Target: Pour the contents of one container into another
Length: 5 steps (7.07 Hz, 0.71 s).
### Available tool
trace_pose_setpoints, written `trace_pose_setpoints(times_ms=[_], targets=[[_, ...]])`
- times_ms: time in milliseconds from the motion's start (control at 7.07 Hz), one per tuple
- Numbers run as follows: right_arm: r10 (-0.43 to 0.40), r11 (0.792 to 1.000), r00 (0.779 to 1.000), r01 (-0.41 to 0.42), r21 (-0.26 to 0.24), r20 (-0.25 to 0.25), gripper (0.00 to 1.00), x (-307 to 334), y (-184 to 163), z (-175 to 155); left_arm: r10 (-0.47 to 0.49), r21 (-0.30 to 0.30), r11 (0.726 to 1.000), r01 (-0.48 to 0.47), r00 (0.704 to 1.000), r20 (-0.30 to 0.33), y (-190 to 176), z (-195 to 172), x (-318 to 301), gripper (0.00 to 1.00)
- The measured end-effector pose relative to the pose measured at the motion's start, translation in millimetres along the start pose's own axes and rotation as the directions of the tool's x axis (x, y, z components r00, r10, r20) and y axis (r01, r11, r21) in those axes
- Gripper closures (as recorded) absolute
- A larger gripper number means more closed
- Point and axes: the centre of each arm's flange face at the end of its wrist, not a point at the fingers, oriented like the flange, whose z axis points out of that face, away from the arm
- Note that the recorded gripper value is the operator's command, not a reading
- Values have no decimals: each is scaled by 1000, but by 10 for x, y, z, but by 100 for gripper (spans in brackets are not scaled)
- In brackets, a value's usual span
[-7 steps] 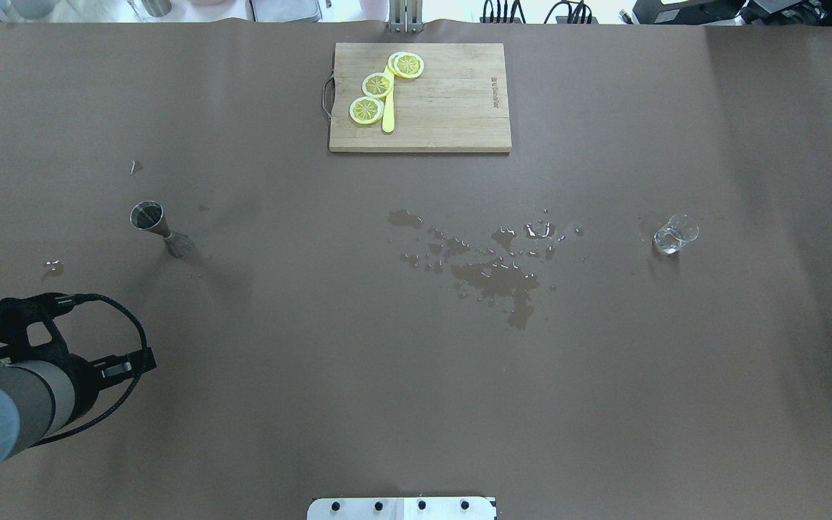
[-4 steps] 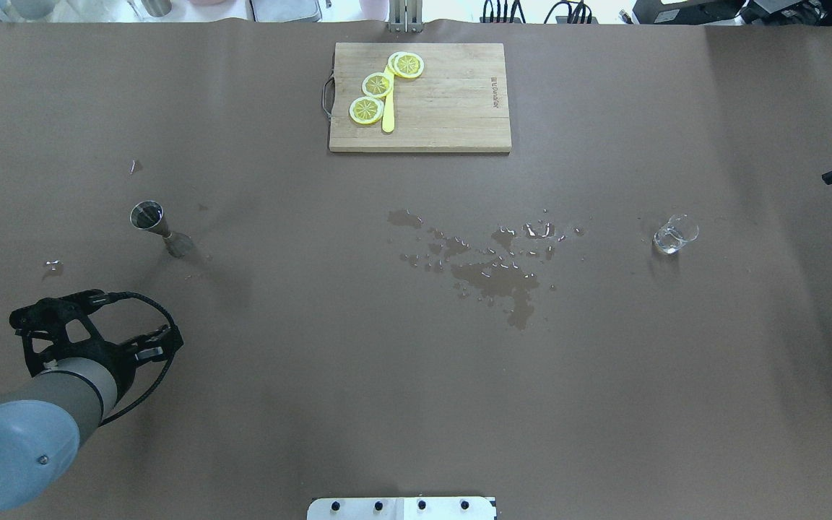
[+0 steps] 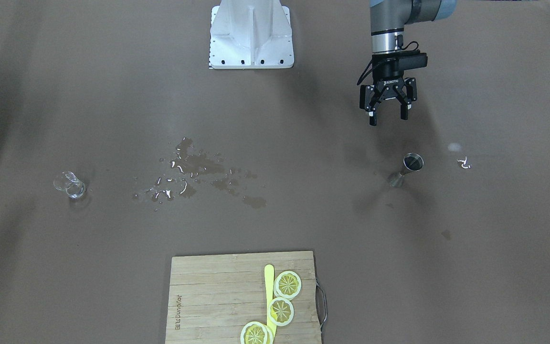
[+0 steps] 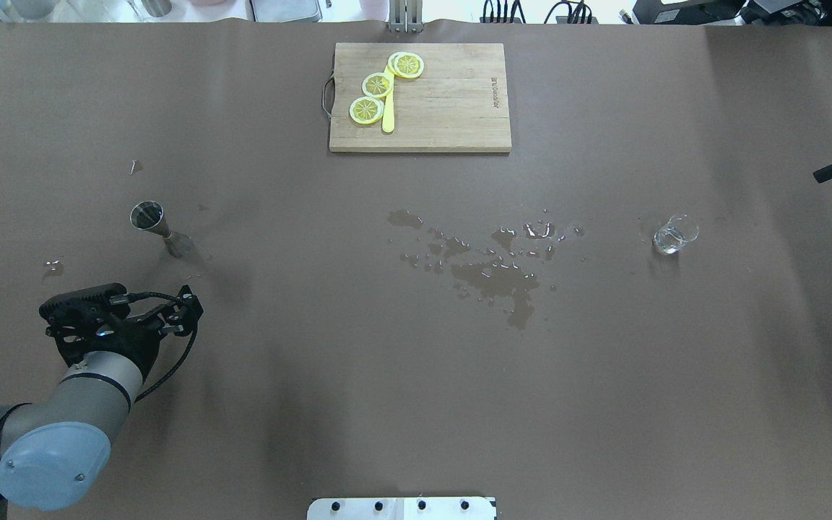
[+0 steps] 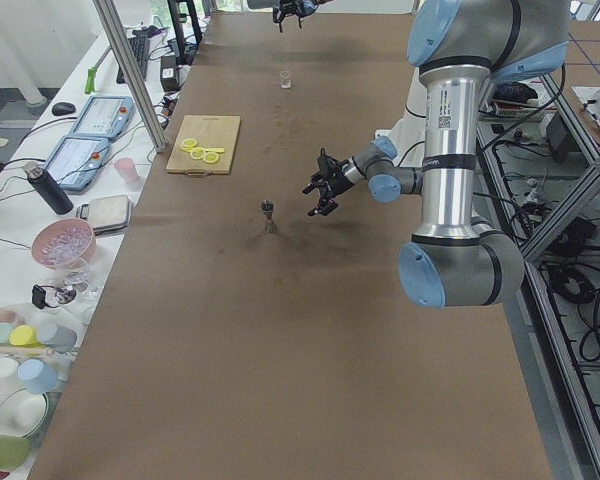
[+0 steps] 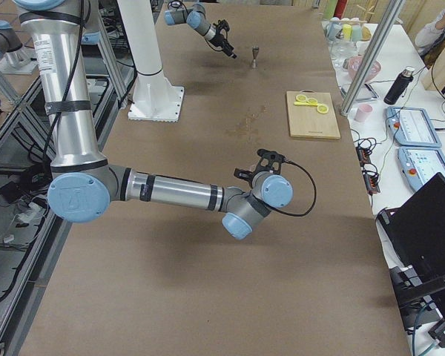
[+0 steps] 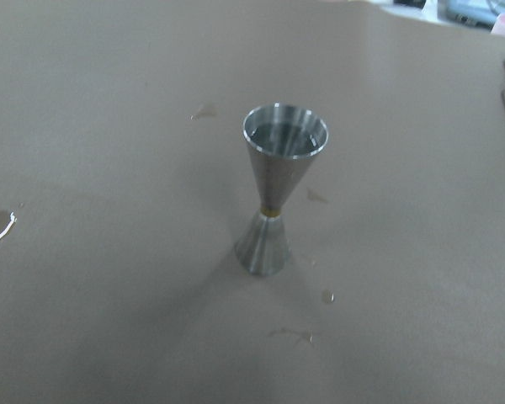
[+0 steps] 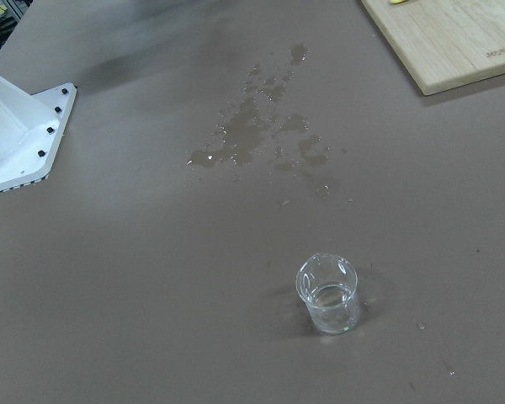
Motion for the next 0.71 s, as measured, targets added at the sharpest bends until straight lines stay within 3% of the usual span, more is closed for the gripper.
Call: trace_pose_setpoints(times_ms=[141,424,707], targets=[[-33,999,999,32,16,29,2,24,31,13,55,42,998,-55,998,1,15,59,-17,3],[-78,996,995,76,36,69,2,102,129,82,66,67,996,-65,998,-17,185,271,-62,3],[-114,993,992,114,15,52,2,135,142,141,53,127,991,-49,998,-26,239,449,-93,3]])
